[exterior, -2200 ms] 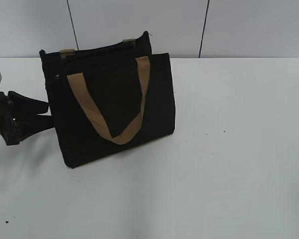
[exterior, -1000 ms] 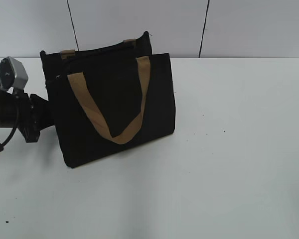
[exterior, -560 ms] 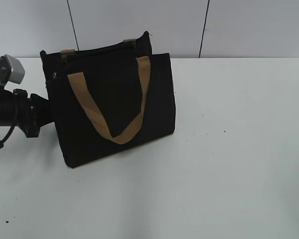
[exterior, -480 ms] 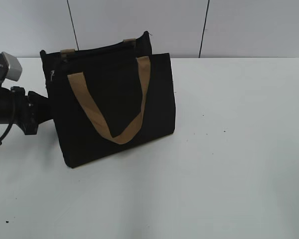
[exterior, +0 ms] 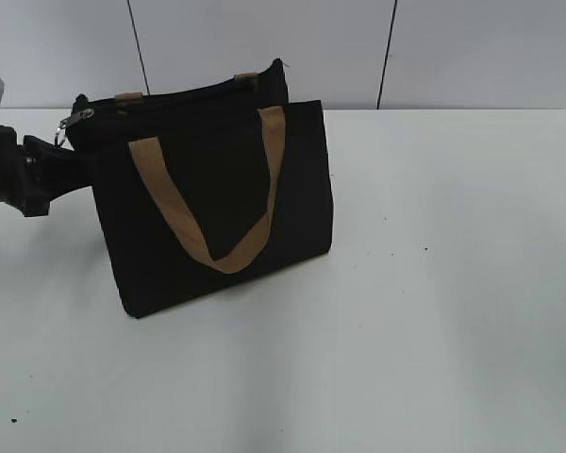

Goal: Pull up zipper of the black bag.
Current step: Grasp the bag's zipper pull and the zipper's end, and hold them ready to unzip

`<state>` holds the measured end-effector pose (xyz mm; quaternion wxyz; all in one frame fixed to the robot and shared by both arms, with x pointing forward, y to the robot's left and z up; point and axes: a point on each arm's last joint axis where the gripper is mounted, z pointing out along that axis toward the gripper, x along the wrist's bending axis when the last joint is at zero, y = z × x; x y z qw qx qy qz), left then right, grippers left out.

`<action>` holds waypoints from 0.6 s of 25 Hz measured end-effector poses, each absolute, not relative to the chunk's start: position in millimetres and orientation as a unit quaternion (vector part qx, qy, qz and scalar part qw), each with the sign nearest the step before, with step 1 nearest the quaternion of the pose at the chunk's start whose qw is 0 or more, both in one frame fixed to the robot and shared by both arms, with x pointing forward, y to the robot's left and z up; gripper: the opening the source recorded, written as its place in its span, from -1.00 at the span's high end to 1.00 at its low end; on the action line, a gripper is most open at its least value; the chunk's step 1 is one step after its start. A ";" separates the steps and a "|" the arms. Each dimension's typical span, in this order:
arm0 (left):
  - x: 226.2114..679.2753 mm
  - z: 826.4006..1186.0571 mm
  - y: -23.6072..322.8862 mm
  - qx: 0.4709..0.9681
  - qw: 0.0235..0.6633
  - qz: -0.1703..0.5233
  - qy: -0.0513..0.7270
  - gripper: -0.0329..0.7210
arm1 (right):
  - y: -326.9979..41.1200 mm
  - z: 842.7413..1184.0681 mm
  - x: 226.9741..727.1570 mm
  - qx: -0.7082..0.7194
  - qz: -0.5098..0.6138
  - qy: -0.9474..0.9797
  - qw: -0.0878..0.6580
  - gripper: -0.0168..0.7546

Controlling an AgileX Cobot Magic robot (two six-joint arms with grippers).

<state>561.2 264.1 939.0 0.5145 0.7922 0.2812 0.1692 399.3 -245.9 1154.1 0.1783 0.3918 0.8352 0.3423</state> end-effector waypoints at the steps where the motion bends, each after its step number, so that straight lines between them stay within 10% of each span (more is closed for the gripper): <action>1: 560.9 940.9 264.1 0.790 0.516 0.168 0.284 0.83 | -242.4 1158.8 410.9 0.379 0.347 0.840 0.172 -0.08; 15: 558.2 957.3 263.6 0.775 0.530 0.167 0.301 0.84 | -97.1 1181.0 529.9 0.089 0.387 0.907 0.143 0.09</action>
